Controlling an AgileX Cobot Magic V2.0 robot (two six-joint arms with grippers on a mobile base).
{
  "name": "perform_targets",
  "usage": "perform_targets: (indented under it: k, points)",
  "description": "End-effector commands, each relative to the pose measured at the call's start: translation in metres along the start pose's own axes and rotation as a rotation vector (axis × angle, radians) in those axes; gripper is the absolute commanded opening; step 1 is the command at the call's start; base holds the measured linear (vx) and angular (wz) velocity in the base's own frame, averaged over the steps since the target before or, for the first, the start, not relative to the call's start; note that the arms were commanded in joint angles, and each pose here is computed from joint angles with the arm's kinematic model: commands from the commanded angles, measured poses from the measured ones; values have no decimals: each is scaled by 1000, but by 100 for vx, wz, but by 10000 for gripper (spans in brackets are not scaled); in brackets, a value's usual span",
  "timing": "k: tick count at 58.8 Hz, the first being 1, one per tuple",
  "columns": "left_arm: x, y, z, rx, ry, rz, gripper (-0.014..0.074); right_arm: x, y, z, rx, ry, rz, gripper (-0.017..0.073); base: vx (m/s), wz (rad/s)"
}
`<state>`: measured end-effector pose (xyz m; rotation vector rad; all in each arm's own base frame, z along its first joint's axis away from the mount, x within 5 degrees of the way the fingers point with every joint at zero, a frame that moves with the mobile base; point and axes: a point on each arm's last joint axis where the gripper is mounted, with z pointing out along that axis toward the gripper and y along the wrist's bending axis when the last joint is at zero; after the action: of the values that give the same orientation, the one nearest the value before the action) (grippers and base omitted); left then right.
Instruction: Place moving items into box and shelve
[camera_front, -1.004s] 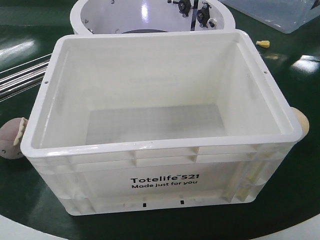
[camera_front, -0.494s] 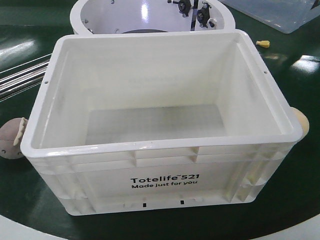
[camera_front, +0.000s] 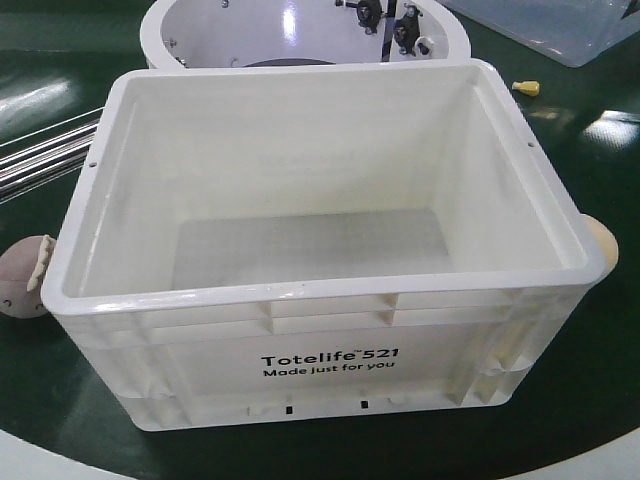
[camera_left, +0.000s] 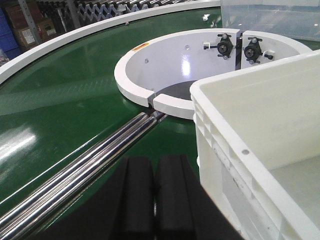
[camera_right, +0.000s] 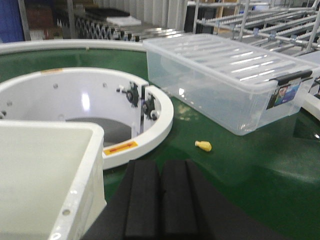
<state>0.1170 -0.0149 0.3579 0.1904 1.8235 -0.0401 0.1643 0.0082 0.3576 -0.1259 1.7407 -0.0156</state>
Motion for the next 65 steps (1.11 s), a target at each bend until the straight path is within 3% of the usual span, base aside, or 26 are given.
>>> perform_targets:
  k: [1,11,21,33,35,42,47,53,65]
  points:
    - [-17,2,-4,-11,-115,-15,298,-14,-3,4,25,-84,-43,183,0,0]
    - [-17,2,-4,-11,-118,-15,438,-10,-3,13,22,-54,-44,432,0,0]
    - [-16,1,-3,-7,-105,-29,451,-3,-2,18,7,14,-30,584,0,0]
    - [-12,1,-3,-2,-55,-218,451,-1,1,6,-29,134,-6,584,0,0]
    - [-12,2,-3,-8,-59,-225,451,-5,0,3,-26,128,6,584,0,0]
    - [-12,7,-1,-67,-49,-178,451,-26,-4,2,8,101,30,584,0,0]
    - [-9,11,7,-110,-8,-215,451,-33,-10,9,57,162,25,584,0,0]
    - [-10,16,24,-154,29,-209,451,-31,-16,29,110,245,27,584,0,0]
    - [-16,25,67,-207,132,-207,451,-7,-15,77,98,375,34,584,0,0]
